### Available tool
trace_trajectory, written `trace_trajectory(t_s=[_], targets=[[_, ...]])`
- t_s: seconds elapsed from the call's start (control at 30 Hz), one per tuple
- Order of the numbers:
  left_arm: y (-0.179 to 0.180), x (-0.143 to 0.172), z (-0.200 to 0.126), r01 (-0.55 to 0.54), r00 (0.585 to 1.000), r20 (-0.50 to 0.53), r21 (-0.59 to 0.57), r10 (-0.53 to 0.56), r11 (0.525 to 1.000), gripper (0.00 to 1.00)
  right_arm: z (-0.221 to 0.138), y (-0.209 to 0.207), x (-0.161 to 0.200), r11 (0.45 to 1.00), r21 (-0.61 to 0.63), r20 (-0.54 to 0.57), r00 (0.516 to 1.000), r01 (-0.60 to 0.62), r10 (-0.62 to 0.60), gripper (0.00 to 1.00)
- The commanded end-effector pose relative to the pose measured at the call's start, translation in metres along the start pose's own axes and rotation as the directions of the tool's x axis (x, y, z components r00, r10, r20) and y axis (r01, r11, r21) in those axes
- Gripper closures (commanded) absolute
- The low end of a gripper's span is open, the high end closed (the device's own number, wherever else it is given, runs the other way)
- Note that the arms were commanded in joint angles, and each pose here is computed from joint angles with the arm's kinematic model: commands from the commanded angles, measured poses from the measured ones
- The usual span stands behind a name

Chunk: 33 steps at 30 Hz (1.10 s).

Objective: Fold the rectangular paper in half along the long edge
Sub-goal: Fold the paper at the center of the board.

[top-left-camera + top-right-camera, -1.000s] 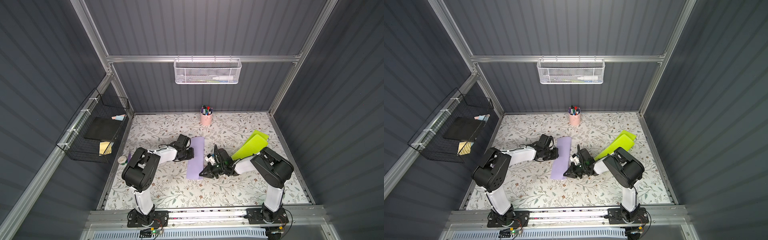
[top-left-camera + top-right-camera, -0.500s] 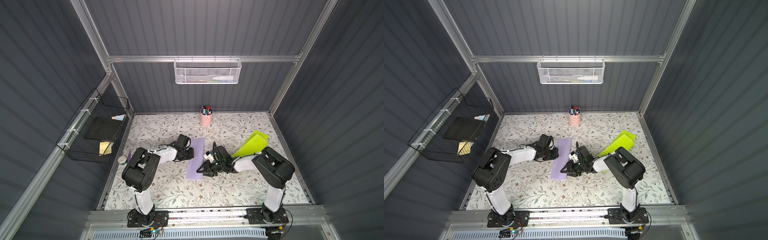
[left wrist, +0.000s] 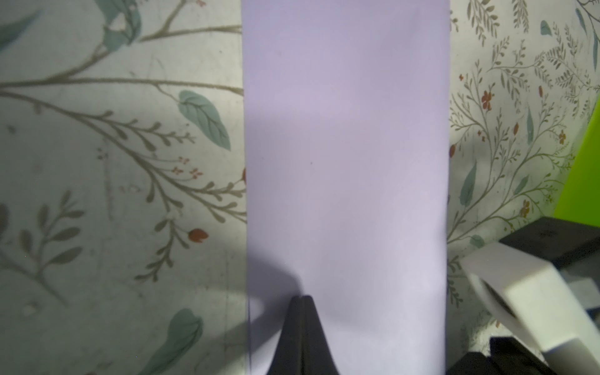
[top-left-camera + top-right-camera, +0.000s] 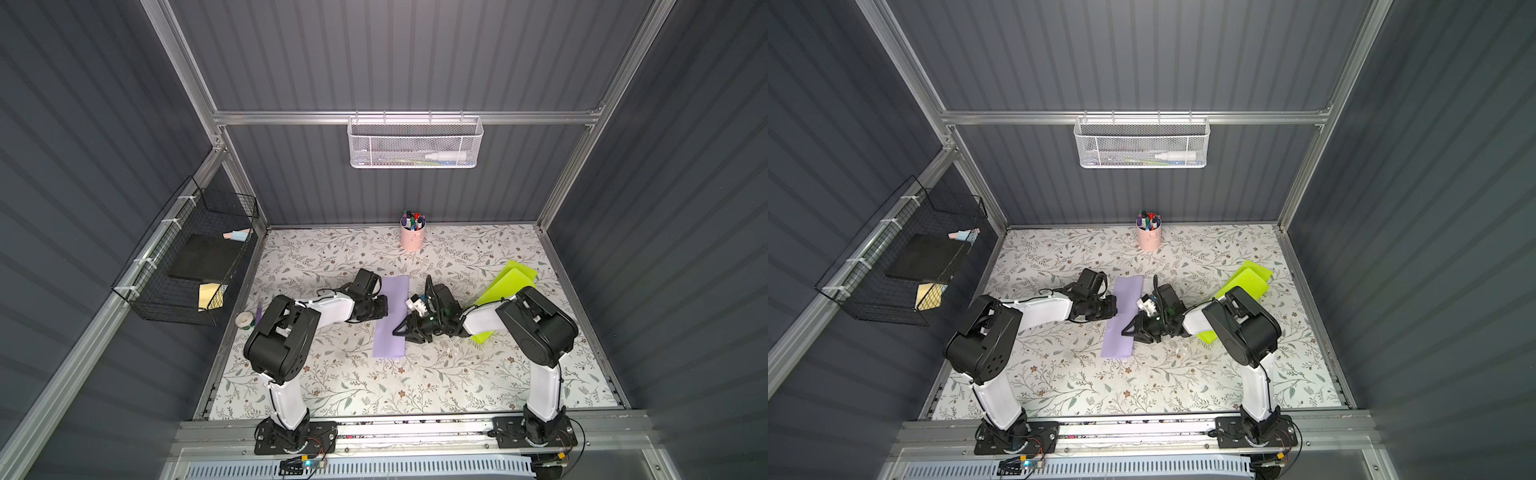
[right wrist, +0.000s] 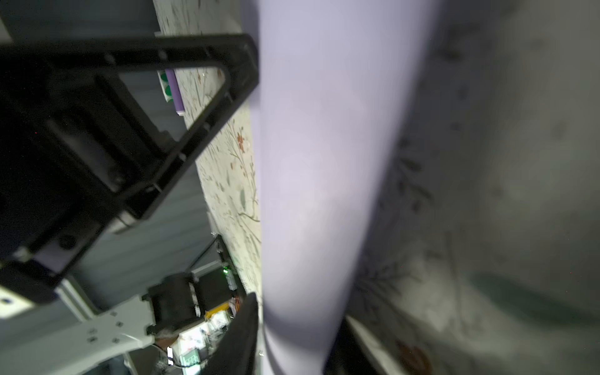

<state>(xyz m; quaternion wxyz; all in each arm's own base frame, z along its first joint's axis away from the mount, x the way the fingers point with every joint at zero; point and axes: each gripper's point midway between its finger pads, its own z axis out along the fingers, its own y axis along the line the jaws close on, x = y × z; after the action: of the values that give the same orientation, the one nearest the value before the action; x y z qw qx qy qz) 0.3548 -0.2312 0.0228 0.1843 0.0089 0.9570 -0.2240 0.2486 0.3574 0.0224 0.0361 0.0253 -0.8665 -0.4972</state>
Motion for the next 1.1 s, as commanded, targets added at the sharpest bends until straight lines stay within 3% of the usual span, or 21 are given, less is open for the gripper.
trace_trajectory(t_s=[0.0,0.03,0.2,0.27,0.33,0.4,0.53,0.67,0.7,0.77,0.93,0.97,1.03,1.07], targets=[[0.044,0.053,0.014,0.008,0.984,-0.173,-0.149,-0.034,0.989,1.0,0.0,-0.012,-0.003,0.999,0.025,0.01,1.0,-0.026,0.025,0.96],[0.044,0.053,0.014,0.007,0.984,-0.174,-0.151,-0.034,0.989,1.0,-0.001,-0.013,-0.004,0.999,0.027,0.015,0.999,-0.03,0.03,1.0],[0.044,0.053,0.014,0.007,0.984,-0.176,-0.151,-0.034,0.988,1.0,-0.009,-0.015,-0.01,0.999,0.021,0.035,0.999,-0.042,0.041,0.97],[0.044,0.053,0.015,0.007,0.984,-0.177,-0.151,-0.034,0.988,1.0,-0.009,-0.015,-0.013,0.999,0.016,0.036,0.998,-0.048,0.048,0.73],[0.044,0.054,0.015,0.007,0.984,-0.178,-0.152,-0.034,0.988,1.0,-0.007,-0.014,-0.018,0.999,0.008,0.033,0.998,-0.048,0.048,0.59],[0.044,0.054,0.015,0.006,0.984,-0.177,-0.149,-0.033,0.989,1.0,-0.005,-0.012,-0.023,0.999,0.002,0.029,0.998,-0.047,0.047,0.54],[0.044,0.053,0.015,0.006,0.984,-0.176,-0.149,-0.033,0.989,1.0,0.0,-0.011,-0.033,0.999,0.004,0.026,0.999,-0.041,0.041,0.53],[0.043,0.053,0.014,0.005,0.984,-0.175,-0.148,-0.031,0.989,1.0,-0.001,-0.017,-0.044,0.999,0.008,0.035,0.998,-0.051,0.051,0.63],[0.044,0.054,0.014,0.006,0.984,-0.178,-0.15,-0.033,0.989,1.0,-0.002,-0.019,-0.047,0.999,0.005,0.038,0.998,-0.054,0.054,0.72],[0.044,0.053,0.014,0.006,0.984,-0.175,-0.15,-0.033,0.989,1.0,-0.004,-0.021,-0.052,0.998,0.001,0.044,0.997,-0.057,0.057,0.99],[0.045,0.053,0.014,0.002,0.984,-0.176,-0.154,-0.03,0.988,1.0,-0.008,-0.018,-0.059,0.999,-0.006,0.054,0.997,-0.051,0.052,1.0],[0.045,0.053,0.014,0.002,0.984,-0.178,-0.155,-0.03,0.988,1.0,-0.008,-0.018,-0.061,0.999,-0.003,0.055,0.997,-0.053,0.053,0.96],[0.045,0.053,0.014,0.001,0.984,-0.178,-0.154,-0.029,0.988,1.0,-0.009,-0.016,-0.066,0.999,0.002,0.06,0.997,-0.049,0.049,0.67],[0.045,0.053,0.014,0.0,0.984,-0.177,-0.154,-0.027,0.988,1.0,-0.009,-0.014,-0.069,0.999,0.003,0.06,0.997,-0.048,0.048,0.59]])
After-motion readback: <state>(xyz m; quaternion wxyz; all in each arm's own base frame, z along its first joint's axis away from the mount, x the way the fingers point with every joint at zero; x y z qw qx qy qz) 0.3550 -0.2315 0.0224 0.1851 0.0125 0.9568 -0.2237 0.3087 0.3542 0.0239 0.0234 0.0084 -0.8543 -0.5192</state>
